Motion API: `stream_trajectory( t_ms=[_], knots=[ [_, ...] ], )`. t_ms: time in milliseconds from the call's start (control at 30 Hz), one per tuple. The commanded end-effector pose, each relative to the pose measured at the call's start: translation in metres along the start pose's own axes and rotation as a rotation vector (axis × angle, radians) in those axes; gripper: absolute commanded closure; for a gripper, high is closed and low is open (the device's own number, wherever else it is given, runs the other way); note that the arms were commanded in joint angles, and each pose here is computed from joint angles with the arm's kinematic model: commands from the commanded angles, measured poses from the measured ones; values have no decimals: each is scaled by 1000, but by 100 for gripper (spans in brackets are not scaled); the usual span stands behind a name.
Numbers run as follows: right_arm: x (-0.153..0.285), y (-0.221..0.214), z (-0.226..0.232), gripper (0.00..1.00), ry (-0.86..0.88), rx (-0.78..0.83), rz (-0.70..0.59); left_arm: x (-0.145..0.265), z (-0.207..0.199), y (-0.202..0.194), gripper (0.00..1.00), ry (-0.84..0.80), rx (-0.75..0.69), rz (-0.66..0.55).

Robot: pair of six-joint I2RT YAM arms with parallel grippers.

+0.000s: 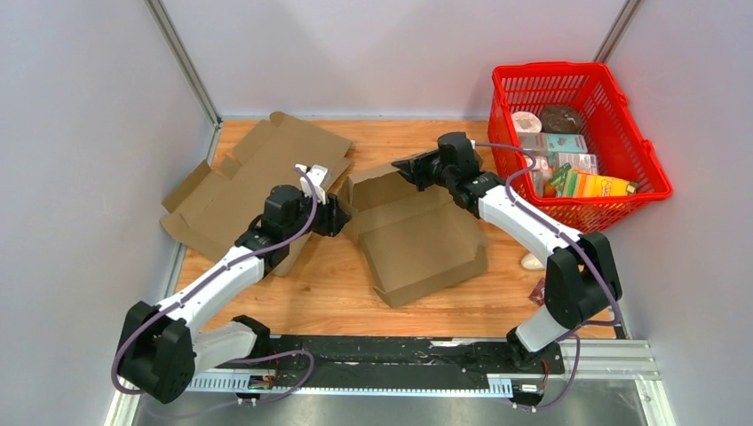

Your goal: Fold the paper box

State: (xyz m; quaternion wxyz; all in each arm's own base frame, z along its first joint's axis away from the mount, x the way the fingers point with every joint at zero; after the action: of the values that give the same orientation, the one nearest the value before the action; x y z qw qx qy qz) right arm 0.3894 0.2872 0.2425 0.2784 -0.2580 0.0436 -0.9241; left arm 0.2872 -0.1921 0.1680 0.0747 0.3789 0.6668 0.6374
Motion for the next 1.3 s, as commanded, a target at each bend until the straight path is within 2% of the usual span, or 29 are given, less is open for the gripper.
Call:
stream_trajectory(
  t_ms=[0,200,400,667,800,933,1100,1267],
  knots=[
    [5,0,4,100,27,52,-11,-9,-14,33,51,-85,-22,-122],
    [0,10,-16,100,-12,137,-70,-14,-12,23,57,-70,21,-158],
    [-2,15,-15,98,-41,172,-98,-18,-11,38,53,-58,29,-197],
    [-8,-1,-13,97,-62,77,-24,-28,-26,56,53,-44,33,-258],
    [-3,-7,2,97,-75,11,-13,-19,-10,62,53,61,40,-296],
    [0,-7,10,97,-111,-28,-33,-15,-5,60,53,91,20,-287],
    [2,-5,9,96,-142,-74,-36,-17,-8,55,51,72,3,-271],
    [9,0,19,96,-149,-83,-53,-13,-19,73,44,-4,-25,-272]
  ],
)
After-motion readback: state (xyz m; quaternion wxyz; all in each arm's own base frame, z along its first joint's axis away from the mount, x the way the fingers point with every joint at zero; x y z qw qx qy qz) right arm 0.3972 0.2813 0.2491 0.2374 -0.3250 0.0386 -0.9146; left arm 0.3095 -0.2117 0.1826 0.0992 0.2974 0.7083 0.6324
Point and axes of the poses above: each gripper's point midway between its finger pads, its own x axis back along the fingers, its own z axis along the line the jaws close on, y = z × x, the point moved 1 cm from there along x, back along the fingers, and after that the axes turned 6 degrees about -x, right-handed, at the moved point
